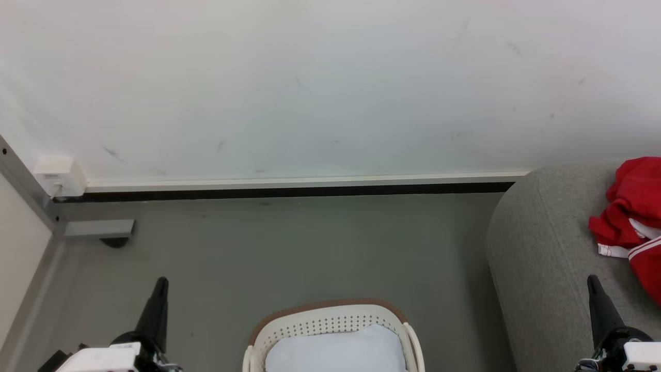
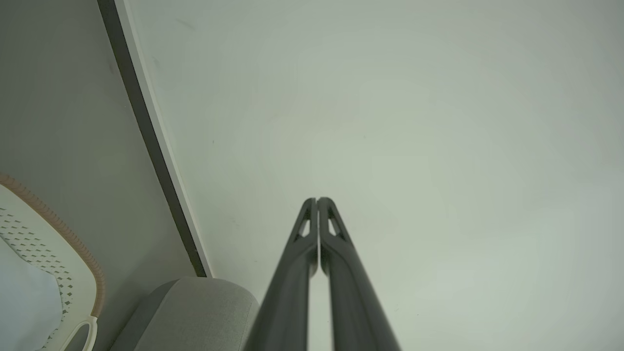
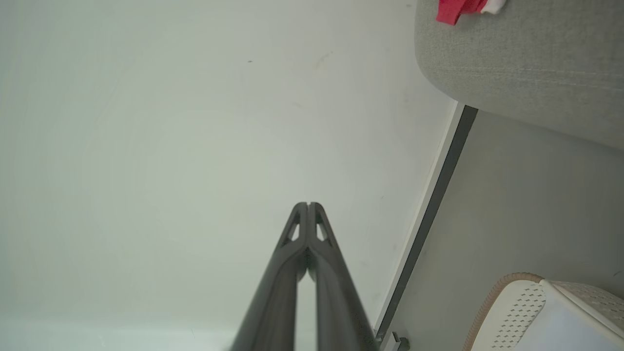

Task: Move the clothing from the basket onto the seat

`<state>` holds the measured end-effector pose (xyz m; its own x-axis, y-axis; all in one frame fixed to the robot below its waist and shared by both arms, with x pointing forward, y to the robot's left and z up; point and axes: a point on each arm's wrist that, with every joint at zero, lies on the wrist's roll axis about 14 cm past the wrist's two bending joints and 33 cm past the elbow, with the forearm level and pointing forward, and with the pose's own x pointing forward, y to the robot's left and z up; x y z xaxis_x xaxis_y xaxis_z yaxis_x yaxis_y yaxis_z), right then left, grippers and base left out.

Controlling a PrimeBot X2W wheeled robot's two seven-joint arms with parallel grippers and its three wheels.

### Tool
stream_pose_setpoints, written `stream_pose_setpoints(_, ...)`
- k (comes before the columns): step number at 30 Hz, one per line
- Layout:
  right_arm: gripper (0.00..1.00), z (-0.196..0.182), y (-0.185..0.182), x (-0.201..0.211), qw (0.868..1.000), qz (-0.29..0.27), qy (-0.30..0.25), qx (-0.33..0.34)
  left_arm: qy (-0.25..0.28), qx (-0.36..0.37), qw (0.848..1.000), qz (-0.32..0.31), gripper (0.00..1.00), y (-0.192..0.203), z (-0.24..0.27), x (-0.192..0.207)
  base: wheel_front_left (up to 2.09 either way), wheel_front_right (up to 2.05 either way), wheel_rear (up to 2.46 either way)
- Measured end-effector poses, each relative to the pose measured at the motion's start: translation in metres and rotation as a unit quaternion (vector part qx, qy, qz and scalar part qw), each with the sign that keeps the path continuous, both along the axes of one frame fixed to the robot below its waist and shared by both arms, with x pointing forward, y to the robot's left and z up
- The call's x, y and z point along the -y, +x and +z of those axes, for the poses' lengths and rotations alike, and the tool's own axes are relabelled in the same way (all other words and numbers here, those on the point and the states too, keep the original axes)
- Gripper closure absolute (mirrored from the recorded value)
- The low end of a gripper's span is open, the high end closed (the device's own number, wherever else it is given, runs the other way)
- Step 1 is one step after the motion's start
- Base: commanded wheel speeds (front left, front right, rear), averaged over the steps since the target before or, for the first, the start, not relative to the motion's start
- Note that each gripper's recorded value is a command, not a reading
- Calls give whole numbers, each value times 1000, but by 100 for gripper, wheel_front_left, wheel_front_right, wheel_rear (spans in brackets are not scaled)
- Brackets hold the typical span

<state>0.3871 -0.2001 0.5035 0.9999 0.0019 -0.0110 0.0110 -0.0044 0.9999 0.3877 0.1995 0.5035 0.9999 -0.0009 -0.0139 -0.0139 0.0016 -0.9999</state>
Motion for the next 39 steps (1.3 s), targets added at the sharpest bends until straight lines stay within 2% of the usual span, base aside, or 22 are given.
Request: stream_pose_setpoints(39,100,0,0,0,1000,-1,1,0,0,0,1000,0,100,0,0,0,0,0,0)
